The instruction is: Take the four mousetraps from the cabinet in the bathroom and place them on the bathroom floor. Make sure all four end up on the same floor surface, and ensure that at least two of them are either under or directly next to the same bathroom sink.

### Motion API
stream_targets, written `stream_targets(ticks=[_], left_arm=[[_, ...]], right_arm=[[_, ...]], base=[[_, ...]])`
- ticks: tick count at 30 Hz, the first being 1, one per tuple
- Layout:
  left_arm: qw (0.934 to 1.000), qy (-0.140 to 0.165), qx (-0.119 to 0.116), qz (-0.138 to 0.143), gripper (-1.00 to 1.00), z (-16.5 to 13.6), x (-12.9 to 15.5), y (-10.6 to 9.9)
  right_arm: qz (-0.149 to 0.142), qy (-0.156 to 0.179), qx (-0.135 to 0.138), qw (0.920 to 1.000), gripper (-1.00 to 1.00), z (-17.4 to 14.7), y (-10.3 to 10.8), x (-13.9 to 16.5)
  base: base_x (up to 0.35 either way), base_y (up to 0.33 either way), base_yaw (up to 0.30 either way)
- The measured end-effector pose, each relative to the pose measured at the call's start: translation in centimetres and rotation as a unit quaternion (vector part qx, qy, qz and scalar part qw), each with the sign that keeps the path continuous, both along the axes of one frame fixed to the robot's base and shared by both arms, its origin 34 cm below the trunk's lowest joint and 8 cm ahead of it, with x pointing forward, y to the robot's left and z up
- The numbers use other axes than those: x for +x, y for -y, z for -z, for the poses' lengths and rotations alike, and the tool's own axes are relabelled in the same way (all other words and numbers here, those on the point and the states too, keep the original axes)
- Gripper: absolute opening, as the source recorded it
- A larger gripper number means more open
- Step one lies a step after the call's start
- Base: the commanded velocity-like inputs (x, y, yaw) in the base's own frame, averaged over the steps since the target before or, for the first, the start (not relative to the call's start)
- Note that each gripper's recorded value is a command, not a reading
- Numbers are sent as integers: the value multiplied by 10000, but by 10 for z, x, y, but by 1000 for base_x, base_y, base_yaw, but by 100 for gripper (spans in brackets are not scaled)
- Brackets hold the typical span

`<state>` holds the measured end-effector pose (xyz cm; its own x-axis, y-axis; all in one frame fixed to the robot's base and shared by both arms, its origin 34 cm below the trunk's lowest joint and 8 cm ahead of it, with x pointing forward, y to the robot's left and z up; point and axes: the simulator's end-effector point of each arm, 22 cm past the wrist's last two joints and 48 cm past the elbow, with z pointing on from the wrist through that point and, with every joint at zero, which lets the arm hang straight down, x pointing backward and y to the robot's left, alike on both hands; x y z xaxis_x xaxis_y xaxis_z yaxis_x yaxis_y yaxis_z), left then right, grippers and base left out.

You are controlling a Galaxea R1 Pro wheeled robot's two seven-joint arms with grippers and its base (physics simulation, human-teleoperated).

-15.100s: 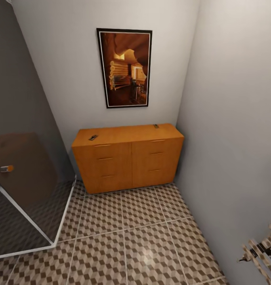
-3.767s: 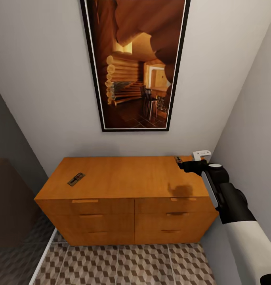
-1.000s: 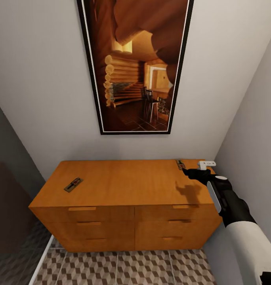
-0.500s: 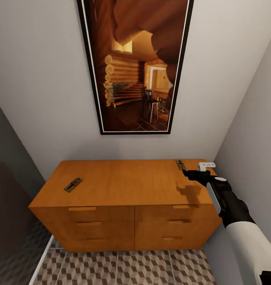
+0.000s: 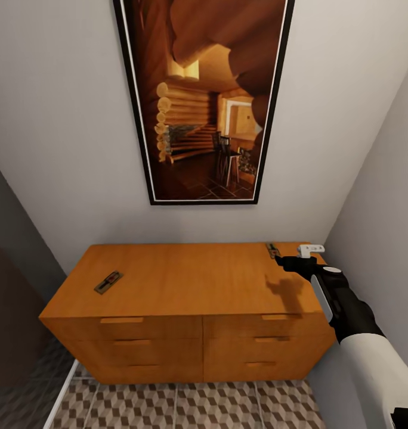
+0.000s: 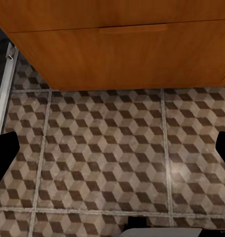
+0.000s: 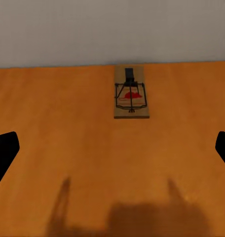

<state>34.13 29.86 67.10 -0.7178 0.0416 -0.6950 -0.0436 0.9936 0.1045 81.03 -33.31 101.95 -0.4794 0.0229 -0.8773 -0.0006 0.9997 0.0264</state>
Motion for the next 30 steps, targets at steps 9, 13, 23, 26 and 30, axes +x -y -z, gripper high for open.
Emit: stream_targets(ticks=[9, 13, 23, 26, 30], left_arm=[[10000, -1, -3, 2, 100, 0, 0, 0], [10000, 0, 1, 1, 100, 0, 0, 0], [10000, 10, -4, 20, 100, 0, 0, 0], [10000, 17, 20, 26, 100, -1, 0, -4], [10000, 2, 53, 38, 100, -1, -5, -9]], right_arm=[[11, -39, -6, 10000, 100, 3, 1, -1], [17, -96, -14, 10000, 100, 9, 2, -2], [16, -91, -112, 9999, 100, 11, 4, -2], [14, -81, -120, 9999, 100, 10, 4, -2], [13, -66, -125, 9999, 100, 10, 4, -2]], base=[[19, 0, 0], [3, 0, 0], [0, 0, 0], [0, 0, 0], [0, 0, 0]])
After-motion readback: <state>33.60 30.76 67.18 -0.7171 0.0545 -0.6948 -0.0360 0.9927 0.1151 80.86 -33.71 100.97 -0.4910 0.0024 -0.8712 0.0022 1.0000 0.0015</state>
